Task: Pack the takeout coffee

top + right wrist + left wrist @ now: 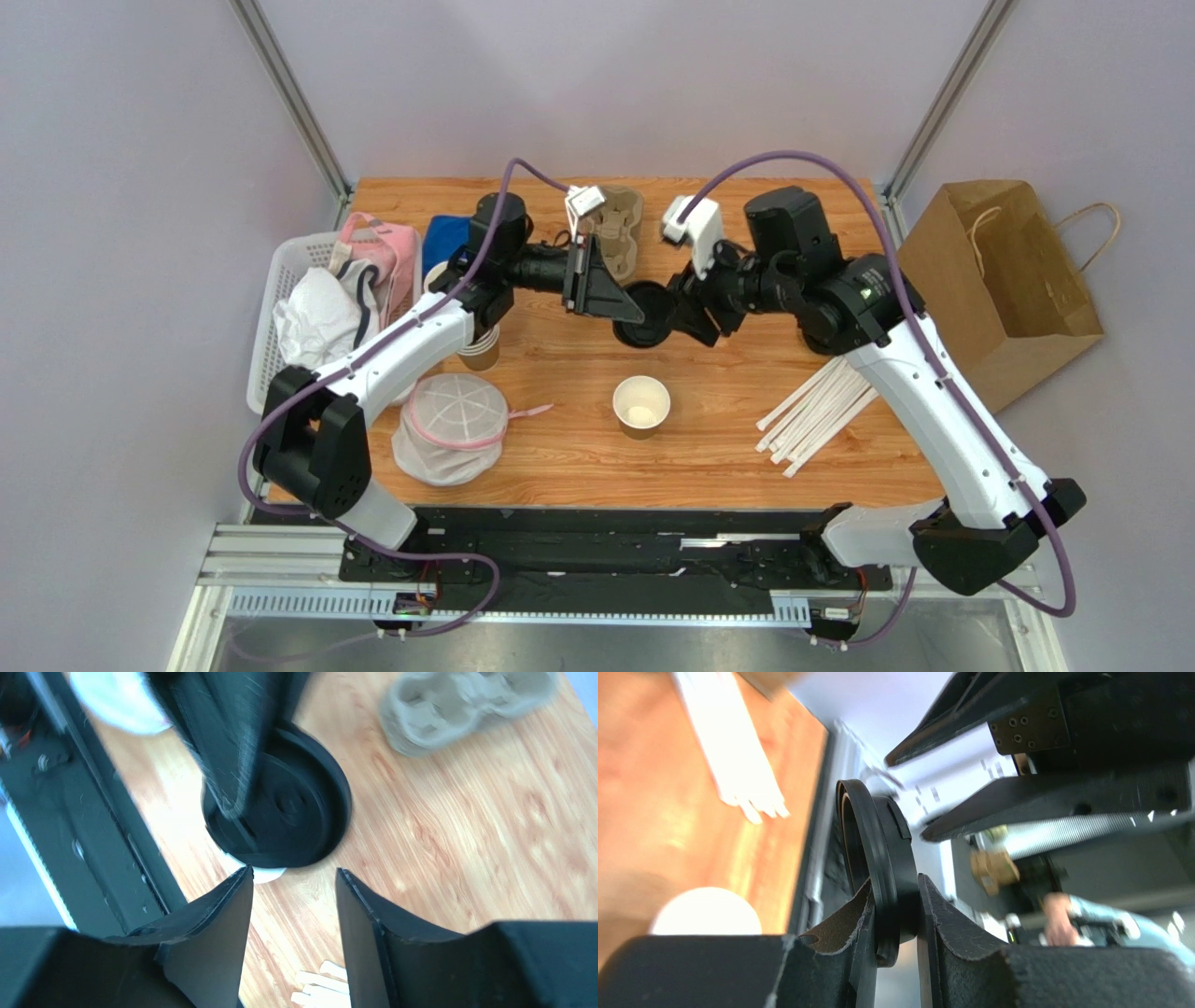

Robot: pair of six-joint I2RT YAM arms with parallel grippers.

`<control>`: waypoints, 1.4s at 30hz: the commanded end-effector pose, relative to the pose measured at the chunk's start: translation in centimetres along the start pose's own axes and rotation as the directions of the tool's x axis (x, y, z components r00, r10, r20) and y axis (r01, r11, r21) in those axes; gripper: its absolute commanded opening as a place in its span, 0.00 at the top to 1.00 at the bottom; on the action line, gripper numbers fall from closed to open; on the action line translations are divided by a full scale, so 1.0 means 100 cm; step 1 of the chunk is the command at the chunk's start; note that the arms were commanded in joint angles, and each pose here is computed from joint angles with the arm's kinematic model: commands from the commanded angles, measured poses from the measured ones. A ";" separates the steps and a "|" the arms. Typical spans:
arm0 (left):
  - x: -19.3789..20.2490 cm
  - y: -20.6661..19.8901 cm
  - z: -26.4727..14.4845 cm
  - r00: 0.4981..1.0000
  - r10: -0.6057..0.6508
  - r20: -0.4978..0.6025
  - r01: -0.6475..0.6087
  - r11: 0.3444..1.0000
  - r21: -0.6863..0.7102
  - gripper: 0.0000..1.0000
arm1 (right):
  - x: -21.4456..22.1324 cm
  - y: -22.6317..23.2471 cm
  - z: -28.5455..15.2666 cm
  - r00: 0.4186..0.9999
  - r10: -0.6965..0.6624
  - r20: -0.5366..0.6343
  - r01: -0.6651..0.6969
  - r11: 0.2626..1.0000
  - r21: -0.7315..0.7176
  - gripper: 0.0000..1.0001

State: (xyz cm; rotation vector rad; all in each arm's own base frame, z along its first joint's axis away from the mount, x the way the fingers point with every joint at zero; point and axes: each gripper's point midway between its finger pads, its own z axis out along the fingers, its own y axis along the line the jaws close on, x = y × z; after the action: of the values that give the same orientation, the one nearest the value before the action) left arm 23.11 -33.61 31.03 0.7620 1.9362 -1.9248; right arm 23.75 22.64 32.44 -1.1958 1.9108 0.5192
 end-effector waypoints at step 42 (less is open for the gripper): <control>-0.194 -0.007 -0.075 0.575 0.709 0.409 -0.232 0.621 -0.749 1.00 | -0.134 -0.127 0.076 0.026 0.999 -0.037 -0.770 -0.004 -0.638 0.64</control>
State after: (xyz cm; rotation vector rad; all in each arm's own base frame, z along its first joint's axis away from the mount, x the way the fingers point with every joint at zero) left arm 41.12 -28.83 39.83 0.2521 1.5693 -0.8286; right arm 41.20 29.43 37.46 0.3810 1.9881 1.9478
